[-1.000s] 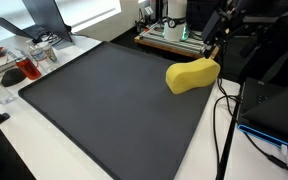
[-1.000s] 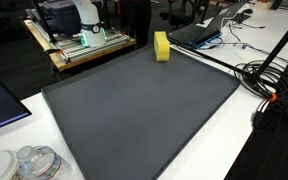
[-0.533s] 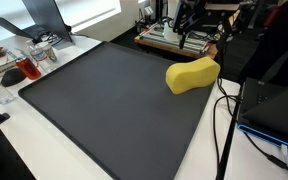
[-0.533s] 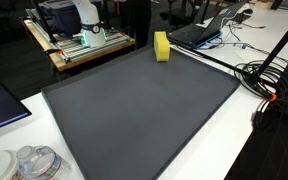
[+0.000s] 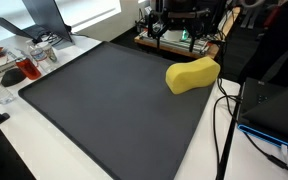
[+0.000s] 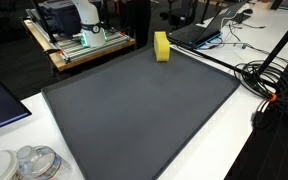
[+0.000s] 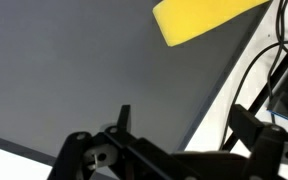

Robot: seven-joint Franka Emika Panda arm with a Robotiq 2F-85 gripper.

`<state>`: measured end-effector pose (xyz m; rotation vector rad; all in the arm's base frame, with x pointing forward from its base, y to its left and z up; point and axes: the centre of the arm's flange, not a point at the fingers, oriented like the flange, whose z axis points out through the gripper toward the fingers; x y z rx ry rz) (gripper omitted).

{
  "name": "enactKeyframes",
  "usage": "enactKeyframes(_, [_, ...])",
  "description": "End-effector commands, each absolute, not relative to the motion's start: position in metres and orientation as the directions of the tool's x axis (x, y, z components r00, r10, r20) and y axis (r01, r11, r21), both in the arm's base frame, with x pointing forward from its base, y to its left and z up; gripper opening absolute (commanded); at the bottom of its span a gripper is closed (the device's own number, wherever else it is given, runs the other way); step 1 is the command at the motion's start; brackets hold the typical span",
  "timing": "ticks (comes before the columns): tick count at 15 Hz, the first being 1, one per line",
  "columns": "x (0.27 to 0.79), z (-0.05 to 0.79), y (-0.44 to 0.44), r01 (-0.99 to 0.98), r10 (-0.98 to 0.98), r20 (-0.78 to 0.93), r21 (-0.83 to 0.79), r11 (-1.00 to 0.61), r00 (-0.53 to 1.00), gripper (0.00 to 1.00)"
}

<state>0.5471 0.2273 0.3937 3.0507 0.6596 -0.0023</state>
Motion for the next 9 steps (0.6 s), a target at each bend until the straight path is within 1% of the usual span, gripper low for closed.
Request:
enactKeyframes(1, [0.546,0.390,0.223,0.411,0.411,-0.005,0.019,-0.911,0.911,1.00])
enactKeyframes(4, [0.544,0.389,0.222,0.412,0.412,-0.004,0.019,-0.911,0.911,1.00])
enactKeyframes(5, [0.543,0.388,0.222,0.424,0.424,-0.022,-0.013,-0.906,0.905,1.00])
enactKeyframes(9, [0.551,0.383,0.180,0.436,0.438,0.003,-0.100,-0.894,0.899,1.00])
